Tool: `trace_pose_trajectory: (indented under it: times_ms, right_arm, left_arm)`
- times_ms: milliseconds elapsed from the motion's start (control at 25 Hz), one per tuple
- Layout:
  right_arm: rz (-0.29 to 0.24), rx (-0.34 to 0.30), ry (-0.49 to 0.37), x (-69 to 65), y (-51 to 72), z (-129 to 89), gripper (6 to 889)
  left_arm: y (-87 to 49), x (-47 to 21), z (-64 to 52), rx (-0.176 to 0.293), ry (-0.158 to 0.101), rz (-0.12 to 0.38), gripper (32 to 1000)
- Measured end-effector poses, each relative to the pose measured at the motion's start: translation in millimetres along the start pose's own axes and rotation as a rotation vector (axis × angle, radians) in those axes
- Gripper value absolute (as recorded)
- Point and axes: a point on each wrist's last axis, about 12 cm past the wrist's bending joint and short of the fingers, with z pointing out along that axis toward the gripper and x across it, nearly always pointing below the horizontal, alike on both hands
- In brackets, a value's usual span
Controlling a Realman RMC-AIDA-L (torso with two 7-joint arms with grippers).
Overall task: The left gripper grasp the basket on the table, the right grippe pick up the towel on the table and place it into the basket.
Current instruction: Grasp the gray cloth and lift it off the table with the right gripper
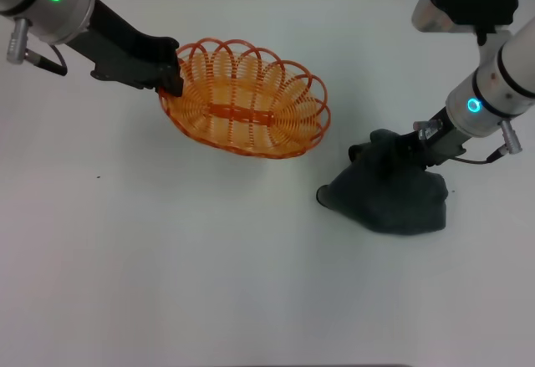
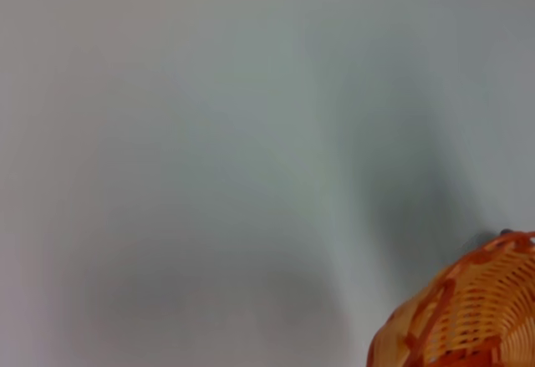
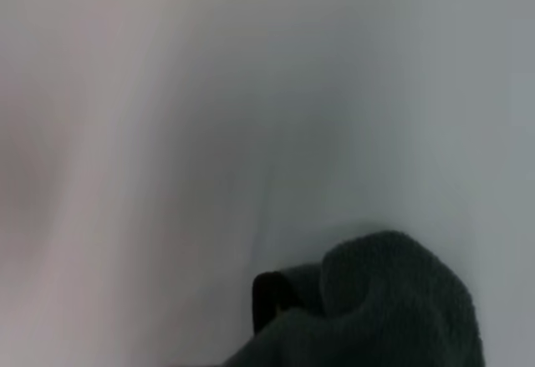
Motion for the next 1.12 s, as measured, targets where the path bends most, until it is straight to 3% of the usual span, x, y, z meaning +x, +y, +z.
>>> trace_pose_trajectory:
  times_ms: [400, 680, 840, 1120]
  right_arm:
    - [0.009, -0.005, -0.009, -1.2, 0.7, -1, 414]
    - [-0.002, -0.024, -0.008, -2.7, 5.5, -7, 281]
    - [-0.005, -0.034, -0.026, -3.6, 6.5, -21, 210]
    - [-0.007, -0.035, -0.08, -0.2, 5.5, -53, 165]
  left_arm:
    - [4.3, 1.5, -0.3, -0.002, 0.0, -0.012, 94]
    - [8.2, 3.9, 0.0, -0.004, 0.003, -0.023, 94]
    - [10.4, 5.0, -0.2, -0.005, 0.004, -0.028, 94]
    - [13.4, 7.3, 0.1, 0.004, 0.005, -0.041, 94]
